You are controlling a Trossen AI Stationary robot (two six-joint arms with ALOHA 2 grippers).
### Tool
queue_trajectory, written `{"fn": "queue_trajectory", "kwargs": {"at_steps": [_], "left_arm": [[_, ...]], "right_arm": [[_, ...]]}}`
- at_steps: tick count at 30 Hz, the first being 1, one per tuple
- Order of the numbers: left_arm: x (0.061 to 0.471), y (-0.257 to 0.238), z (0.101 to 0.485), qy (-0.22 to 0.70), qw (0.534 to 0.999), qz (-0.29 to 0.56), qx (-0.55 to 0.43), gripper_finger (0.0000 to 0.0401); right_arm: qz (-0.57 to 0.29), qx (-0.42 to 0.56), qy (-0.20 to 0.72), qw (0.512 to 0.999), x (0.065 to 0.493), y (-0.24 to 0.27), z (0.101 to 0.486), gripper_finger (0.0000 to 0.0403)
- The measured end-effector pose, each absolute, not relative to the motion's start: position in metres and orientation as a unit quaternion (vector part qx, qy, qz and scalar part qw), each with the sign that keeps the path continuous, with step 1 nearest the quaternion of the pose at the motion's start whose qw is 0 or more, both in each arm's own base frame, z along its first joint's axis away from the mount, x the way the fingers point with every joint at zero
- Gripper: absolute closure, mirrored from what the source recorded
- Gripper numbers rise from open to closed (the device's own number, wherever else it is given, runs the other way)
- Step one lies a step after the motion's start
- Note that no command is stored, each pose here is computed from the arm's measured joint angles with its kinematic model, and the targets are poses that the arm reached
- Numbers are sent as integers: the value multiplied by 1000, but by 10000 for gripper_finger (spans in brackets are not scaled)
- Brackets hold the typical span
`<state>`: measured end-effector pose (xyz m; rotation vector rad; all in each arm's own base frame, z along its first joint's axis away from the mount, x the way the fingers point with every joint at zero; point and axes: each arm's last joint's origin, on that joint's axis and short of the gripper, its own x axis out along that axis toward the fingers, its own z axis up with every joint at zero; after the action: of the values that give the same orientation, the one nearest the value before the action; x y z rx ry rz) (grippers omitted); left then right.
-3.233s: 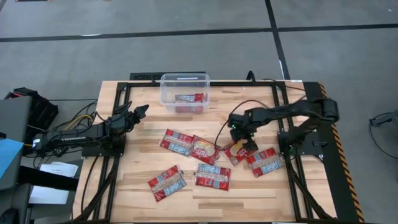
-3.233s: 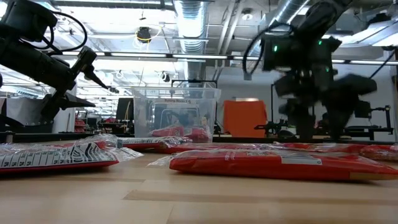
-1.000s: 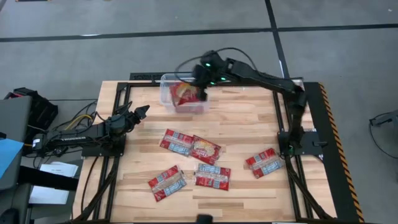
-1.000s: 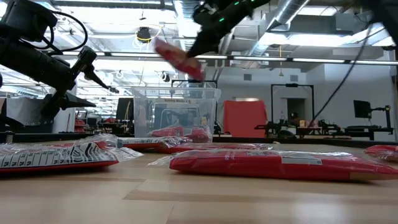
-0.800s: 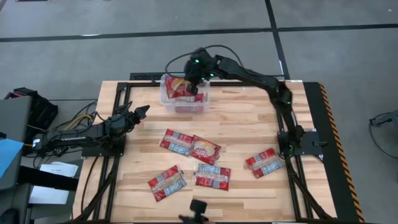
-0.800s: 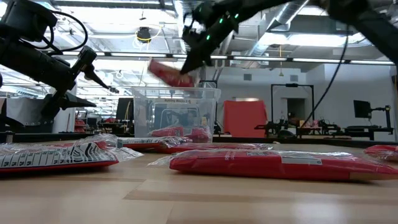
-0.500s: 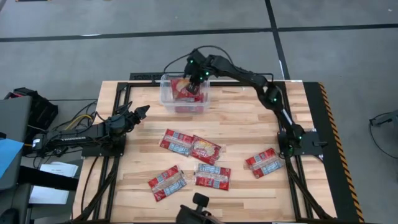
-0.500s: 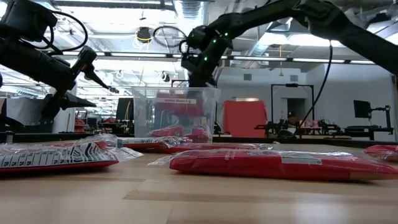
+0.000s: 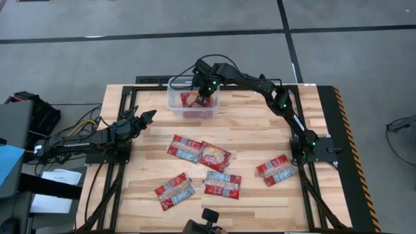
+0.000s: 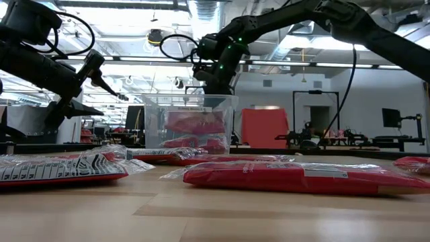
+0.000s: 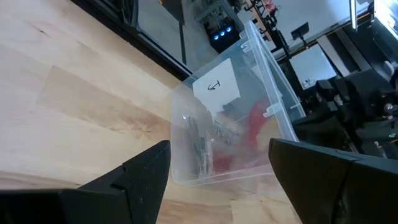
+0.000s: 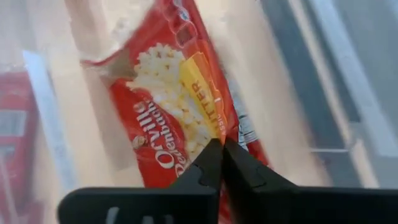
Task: Sort popcorn bags into baskets
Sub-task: Put the red popcorn bag into the transparent bin
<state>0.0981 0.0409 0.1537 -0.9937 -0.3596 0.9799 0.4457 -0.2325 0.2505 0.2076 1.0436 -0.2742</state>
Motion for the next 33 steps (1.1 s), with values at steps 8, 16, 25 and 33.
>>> {"fn": "queue_trajectory", "kwargs": {"at_steps": [8,16,25,33], "left_arm": [[98,41,154,-165,751,449,-455,140],[98,41,154,-164,752,447,-456,140],[98,41,154,-161,754,443,-458,140],[99,40,154,-155,758,433,-463,140]], "right_arm": [[-125,102,494,855,446,-232,251,297],[-105,112,497,854,412,-222,304,230],[16,147,539,829,340,-134,396,225],[-24,132,562,816,275,-50,417,229]]}}
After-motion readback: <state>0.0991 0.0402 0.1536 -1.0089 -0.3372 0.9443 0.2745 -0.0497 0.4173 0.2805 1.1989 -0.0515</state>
